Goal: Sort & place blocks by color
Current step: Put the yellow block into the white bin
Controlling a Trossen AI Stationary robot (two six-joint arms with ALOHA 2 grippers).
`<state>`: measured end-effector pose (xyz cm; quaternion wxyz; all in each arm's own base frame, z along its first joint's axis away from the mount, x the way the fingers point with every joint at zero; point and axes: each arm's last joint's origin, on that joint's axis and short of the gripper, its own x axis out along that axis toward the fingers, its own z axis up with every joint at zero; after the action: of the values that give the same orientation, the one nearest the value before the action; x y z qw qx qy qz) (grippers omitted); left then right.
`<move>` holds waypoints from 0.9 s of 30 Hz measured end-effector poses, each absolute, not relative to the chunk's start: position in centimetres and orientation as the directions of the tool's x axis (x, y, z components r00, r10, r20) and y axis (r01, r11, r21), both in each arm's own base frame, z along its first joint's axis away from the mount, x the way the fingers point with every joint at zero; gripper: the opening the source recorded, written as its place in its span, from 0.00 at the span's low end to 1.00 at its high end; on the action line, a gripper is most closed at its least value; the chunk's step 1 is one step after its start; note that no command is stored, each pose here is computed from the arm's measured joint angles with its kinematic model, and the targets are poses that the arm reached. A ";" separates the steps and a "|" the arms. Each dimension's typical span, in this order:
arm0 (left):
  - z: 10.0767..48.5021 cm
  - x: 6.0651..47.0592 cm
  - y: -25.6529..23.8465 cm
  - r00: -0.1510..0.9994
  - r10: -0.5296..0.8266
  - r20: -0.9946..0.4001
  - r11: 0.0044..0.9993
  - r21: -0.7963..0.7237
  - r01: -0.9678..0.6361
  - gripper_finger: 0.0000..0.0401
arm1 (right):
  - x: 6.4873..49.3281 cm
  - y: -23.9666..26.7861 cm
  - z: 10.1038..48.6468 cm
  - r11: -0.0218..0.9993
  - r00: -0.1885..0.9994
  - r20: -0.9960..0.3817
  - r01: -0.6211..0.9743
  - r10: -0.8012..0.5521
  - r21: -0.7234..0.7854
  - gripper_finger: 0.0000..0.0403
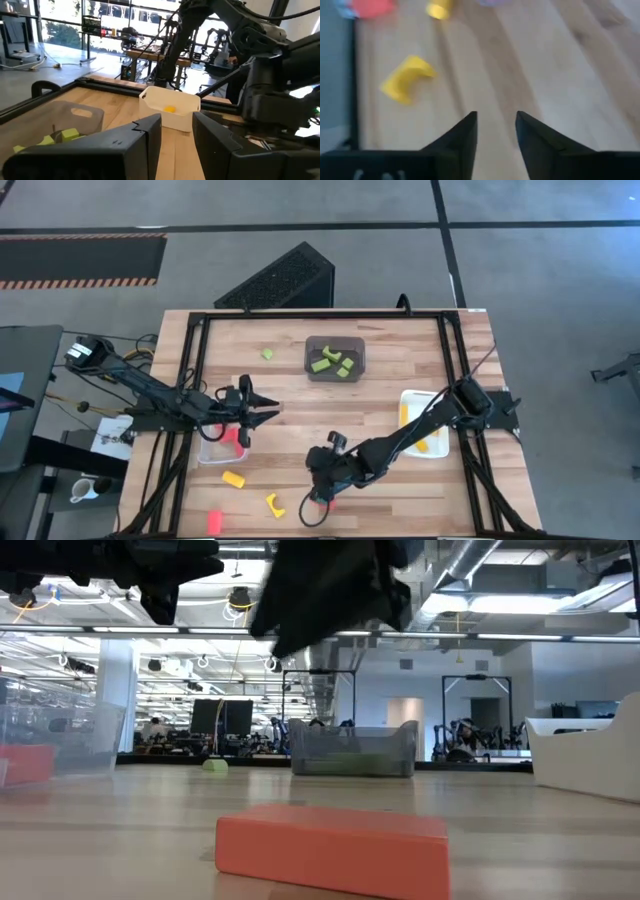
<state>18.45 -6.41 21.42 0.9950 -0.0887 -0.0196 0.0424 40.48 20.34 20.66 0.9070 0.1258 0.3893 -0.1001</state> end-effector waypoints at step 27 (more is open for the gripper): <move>20.8 18.5 -6.7 0.999 -0.028 -0.029 0.982 -0.186 0.022 0.24 | 44.3 24.7 21.0 0.949 0.884 -0.456 0.047 0.105 0.310 0.63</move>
<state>18.46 -6.75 20.79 0.9954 -0.0932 0.0155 -0.0127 44.30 24.70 21.00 0.9575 0.1583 0.2405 0.0150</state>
